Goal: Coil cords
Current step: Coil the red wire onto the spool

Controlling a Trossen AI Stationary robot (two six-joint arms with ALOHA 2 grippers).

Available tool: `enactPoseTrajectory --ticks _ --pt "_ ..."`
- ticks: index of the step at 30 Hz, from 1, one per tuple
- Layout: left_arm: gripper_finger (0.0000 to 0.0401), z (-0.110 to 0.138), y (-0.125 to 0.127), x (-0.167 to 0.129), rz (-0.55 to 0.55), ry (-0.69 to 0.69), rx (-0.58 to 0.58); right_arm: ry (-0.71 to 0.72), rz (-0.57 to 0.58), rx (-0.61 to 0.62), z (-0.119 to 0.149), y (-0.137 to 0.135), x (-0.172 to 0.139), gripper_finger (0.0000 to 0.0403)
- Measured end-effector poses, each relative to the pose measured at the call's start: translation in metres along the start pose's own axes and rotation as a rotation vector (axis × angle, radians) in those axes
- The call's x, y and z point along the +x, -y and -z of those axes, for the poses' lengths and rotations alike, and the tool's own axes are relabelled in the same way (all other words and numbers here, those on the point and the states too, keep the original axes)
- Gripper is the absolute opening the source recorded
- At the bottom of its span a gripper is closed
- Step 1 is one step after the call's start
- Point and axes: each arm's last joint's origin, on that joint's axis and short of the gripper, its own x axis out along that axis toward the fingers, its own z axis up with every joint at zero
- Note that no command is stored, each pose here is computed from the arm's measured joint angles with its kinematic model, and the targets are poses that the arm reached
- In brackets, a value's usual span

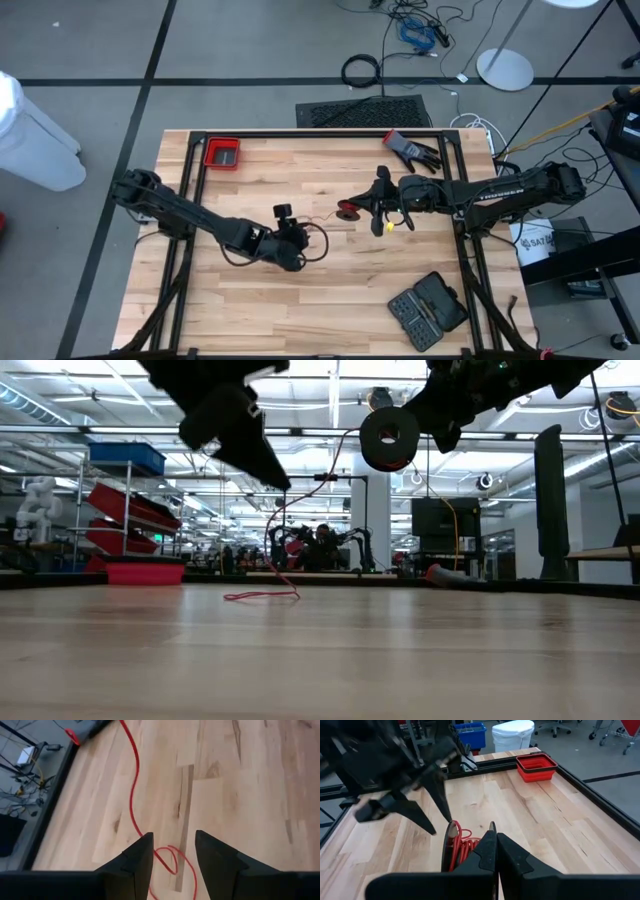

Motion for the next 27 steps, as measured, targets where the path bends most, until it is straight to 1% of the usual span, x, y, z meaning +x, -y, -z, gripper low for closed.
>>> enactPoseTrajectory --ticks 3,6,12,20,27 --pt "0.0154 0.007 -0.002 0.006 0.02 0.001 -0.017 -0.001 -0.004 0.004 0.0 -0.001 0.0 0.0" --pt "0.0154 0.008 -0.003 0.007 0.025 -0.005 -0.025 -0.001 -0.005 0.004 0.0 -0.001 0.0 0.0" --pt "0.0148 0.008 -0.004 0.008 0.016 -0.009 -0.019 -0.001 -0.003 -0.001 0.0 -0.001 0.0 0.0" --pt "0.0128 0.009 -0.01 0.012 -0.018 -0.013 -0.036 -0.001 -0.003 -0.003 0.0 -0.001 0.0 0.0" --pt "0.0125 0.031 -0.011 0.025 -0.017 -0.01 -0.053 -0.001 -0.002 -0.003 0.0 -0.001 0.0 0.0"
